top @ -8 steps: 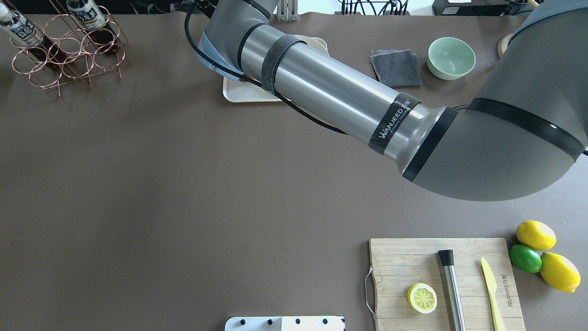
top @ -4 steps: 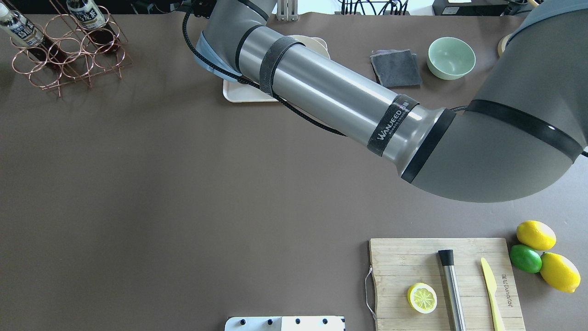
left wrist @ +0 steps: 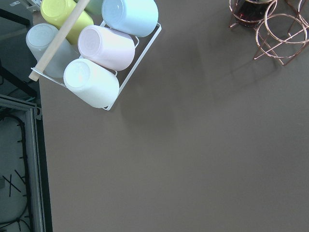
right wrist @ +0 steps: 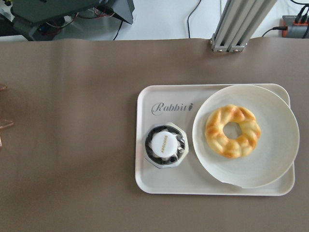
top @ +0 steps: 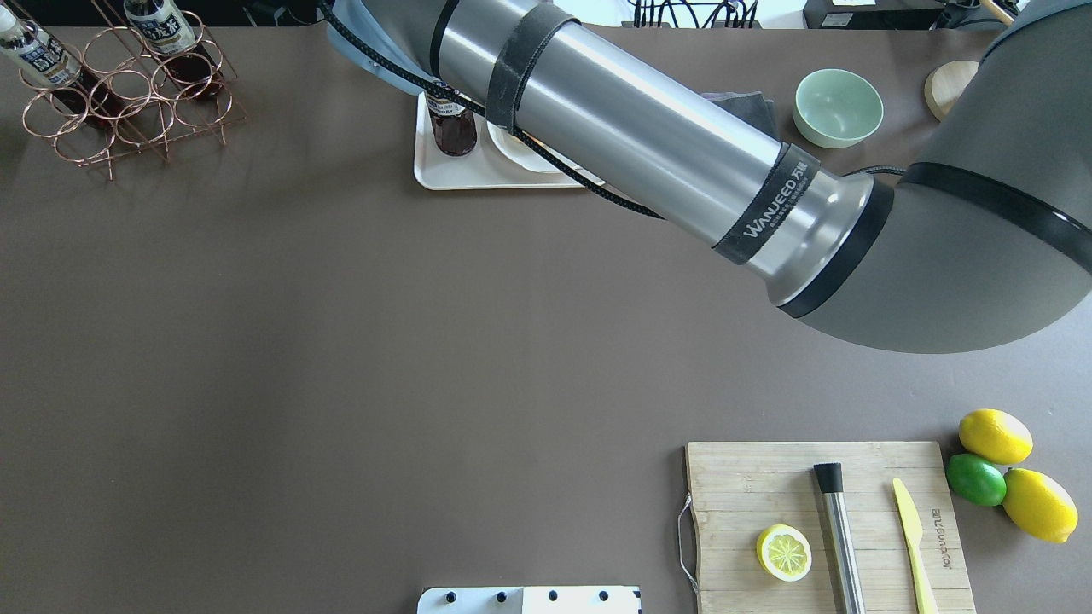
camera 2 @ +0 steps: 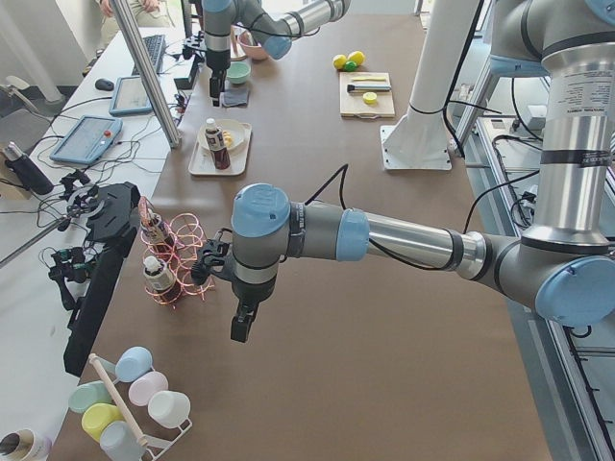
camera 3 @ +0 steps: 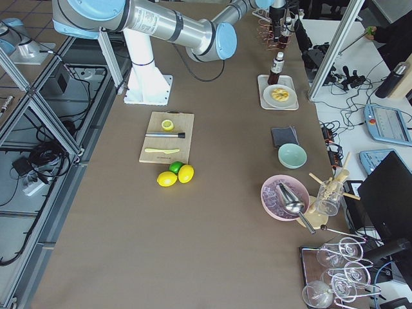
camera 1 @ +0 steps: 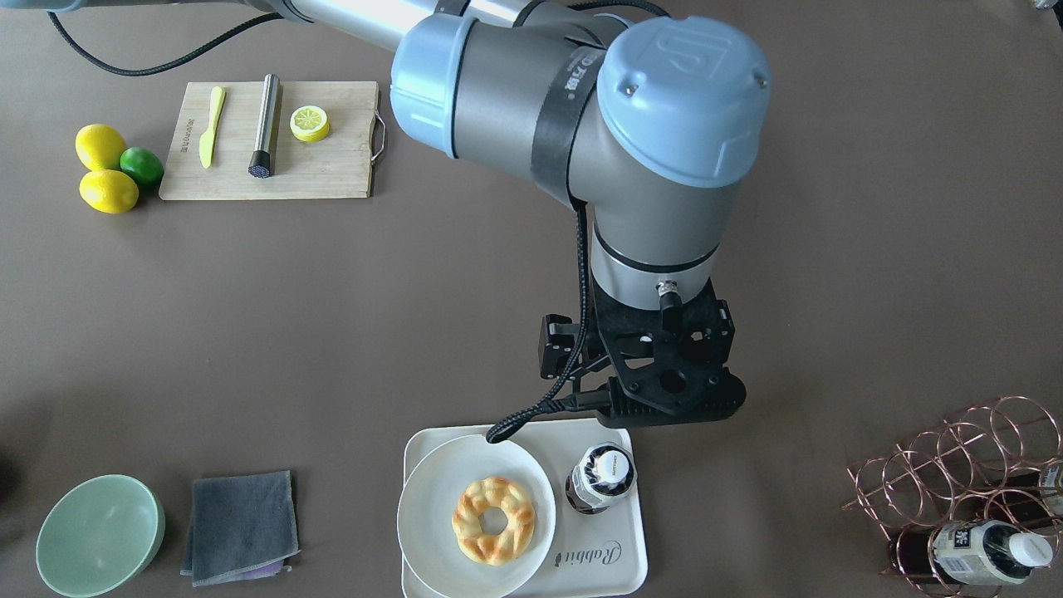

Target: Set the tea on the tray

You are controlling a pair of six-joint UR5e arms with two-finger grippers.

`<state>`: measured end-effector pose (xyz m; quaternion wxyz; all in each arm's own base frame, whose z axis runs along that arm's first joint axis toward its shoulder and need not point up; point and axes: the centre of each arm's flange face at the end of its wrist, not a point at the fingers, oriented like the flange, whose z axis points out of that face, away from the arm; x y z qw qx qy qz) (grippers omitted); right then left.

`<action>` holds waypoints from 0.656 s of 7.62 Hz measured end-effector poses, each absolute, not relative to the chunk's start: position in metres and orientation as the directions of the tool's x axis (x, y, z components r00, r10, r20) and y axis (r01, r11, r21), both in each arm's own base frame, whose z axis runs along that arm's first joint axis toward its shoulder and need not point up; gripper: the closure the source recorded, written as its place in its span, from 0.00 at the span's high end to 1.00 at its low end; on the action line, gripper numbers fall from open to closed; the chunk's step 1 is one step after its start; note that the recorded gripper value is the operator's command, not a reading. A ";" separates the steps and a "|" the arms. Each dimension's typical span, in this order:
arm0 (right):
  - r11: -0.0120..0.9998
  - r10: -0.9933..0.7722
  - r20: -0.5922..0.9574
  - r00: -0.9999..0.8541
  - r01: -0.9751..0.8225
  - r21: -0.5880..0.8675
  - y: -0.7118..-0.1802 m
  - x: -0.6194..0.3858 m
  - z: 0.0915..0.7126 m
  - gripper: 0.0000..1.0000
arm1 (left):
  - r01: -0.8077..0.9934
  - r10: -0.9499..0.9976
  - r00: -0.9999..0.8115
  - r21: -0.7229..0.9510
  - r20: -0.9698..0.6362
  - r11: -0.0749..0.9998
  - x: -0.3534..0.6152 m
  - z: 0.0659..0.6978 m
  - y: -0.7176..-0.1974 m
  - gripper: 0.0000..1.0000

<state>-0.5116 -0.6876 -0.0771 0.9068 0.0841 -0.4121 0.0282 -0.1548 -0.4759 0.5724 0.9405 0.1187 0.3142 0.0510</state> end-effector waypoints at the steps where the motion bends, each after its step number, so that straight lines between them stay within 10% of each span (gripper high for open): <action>1: 0.989 -0.046 0.722 0.690 -0.069 0.128 -0.669 -0.478 -0.070 0.99 | -0.020 0.171 0.795 0.256 -0.582 0.966 -0.155 0.572 -0.474 0.98; 5: 0.975 -0.216 0.548 0.808 0.211 0.073 -0.629 -0.327 0.107 0.99 | 0.018 0.092 0.841 0.197 -0.534 0.980 -0.180 0.606 -0.459 0.98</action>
